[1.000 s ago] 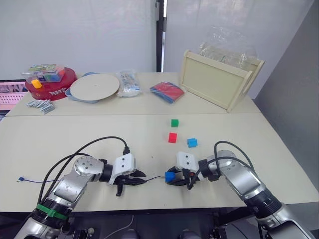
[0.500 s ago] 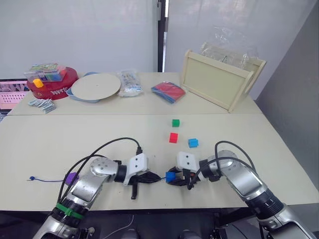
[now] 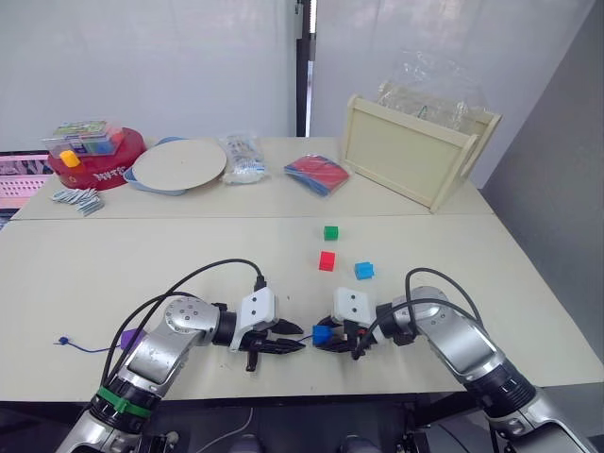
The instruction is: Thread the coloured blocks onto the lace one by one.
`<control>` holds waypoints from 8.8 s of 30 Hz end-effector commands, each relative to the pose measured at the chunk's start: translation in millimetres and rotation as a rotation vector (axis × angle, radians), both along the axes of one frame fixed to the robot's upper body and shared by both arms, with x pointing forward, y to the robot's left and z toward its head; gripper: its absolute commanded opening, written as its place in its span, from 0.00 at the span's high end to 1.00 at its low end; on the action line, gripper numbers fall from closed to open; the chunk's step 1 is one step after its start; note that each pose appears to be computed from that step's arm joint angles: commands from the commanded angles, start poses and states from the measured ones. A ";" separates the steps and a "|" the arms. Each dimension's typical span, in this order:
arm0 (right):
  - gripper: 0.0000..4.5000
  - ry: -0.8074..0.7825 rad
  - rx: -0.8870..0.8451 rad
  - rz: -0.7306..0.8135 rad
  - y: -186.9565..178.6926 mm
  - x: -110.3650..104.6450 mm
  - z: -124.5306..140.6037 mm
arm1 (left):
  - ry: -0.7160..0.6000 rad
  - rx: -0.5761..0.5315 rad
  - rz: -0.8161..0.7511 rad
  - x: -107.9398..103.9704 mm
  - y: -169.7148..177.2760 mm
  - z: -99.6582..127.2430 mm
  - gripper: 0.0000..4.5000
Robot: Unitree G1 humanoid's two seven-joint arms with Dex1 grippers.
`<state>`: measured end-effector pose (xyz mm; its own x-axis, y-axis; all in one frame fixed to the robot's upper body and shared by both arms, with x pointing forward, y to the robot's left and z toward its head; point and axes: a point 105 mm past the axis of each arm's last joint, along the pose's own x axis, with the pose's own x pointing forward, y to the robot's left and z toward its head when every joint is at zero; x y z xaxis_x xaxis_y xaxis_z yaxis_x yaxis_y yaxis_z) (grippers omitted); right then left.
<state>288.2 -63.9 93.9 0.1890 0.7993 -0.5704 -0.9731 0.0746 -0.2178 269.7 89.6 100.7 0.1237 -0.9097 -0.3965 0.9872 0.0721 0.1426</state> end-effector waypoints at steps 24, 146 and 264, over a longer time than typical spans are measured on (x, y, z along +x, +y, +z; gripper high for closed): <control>0.00 -0.014 0.032 -0.152 -56.4 -17.3 -5.6 | -0.018 -0.003 -0.075 15.8 -54.2 -12.4 0.40; 1.00 -0.048 -0.059 -0.066 -25.5 -14.0 17.9 | -0.018 -0.105 0.019 18.5 -37.5 11.2 0.99; 0.01 -0.030 0.333 -0.418 -47.8 -33.2 24.9 | 0.041 -0.103 0.204 16.2 23.8 14.6 1.00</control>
<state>261.7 -117.1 105.5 0.6376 0.7076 -0.3045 -0.7670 0.6198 -0.1657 285.1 115.9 108.0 0.2980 -0.8966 -0.3276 0.9533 0.2970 0.0542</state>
